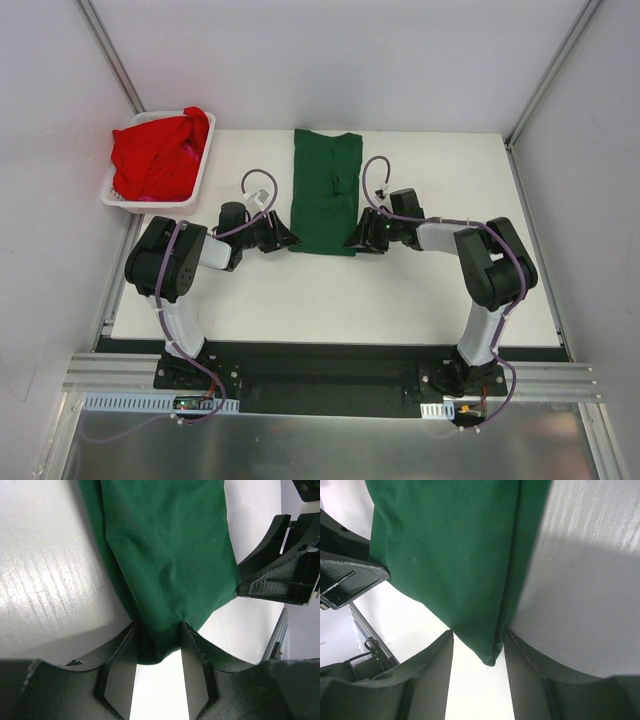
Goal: Fold and stack the t-shirts
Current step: Fold the tshirt
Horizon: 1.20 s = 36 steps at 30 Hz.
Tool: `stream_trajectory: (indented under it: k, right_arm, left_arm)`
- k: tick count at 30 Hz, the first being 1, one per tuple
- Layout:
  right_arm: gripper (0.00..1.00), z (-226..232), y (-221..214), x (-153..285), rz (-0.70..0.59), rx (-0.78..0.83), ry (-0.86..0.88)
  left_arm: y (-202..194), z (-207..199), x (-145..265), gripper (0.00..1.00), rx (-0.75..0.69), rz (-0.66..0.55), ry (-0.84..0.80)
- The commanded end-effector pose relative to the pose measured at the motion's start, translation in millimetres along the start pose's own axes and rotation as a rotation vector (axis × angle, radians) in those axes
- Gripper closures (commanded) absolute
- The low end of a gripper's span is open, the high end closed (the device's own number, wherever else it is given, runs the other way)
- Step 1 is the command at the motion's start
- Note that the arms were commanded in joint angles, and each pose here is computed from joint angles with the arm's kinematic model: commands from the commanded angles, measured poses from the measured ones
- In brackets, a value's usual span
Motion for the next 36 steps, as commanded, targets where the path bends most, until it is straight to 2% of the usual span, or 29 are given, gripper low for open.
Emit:
stream_trajectory:
  k: [1,7,9,13,14,17,25,36]
  right_arm:
    - [0.54,-0.3,-6.7,-1.6,0.023,0.002,0.003]
    - [0.61,-3.1,-9.6,-1.4,0.029,-0.002,-0.004]
    - [0.68,-3.9,-10.6,-1.9,0.035,-0.004,-0.002]
    - [0.79,-4.1,-11.1,-2.3,0.039,-0.005,0.002]
    - [0.84,-3.9,-11.0,-2.4,0.039,-0.004,0.004]
    - [0.98,-3.9,-11.9,-2.0,0.042,-0.007,0.006]
    - [0.99,-3.0,-22.1,4.4,0.056,-0.027,0.003]
    - [0.99,14.6,-58.2,34.1,0.098,0.001,-0.013]
  left_arm:
    - [-4.9,-1.3,-0.7,0.63,-0.018,0.025,-0.021]
    - [-8.8,1.5,0.1,0.69,-0.011,0.033,-0.014]
    - [-10.2,1.6,0.3,0.73,-0.009,0.037,-0.014]
    - [-13.0,1.2,-0.2,0.94,-0.006,0.050,-0.023]
    - [-13.8,1.0,-0.2,1.00,-0.007,0.053,-0.025]
    - [-16.0,0.4,-0.2,1.00,-0.005,0.059,-0.027]
    - [-36.9,-5.8,9.4,1.00,-0.001,0.093,-0.027]
    - [-91.8,-21.5,44.8,1.00,0.021,0.158,-0.012]
Point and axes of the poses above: each gripper's point midway between its finger pads, its own x axis back along the fingers, its own z axis along the line the jaws close on, y = z × x, the point moved 10 cm from there along x, back along the fingers, and after that the axes turned 3 degrees about x, right-handed, at the moved point
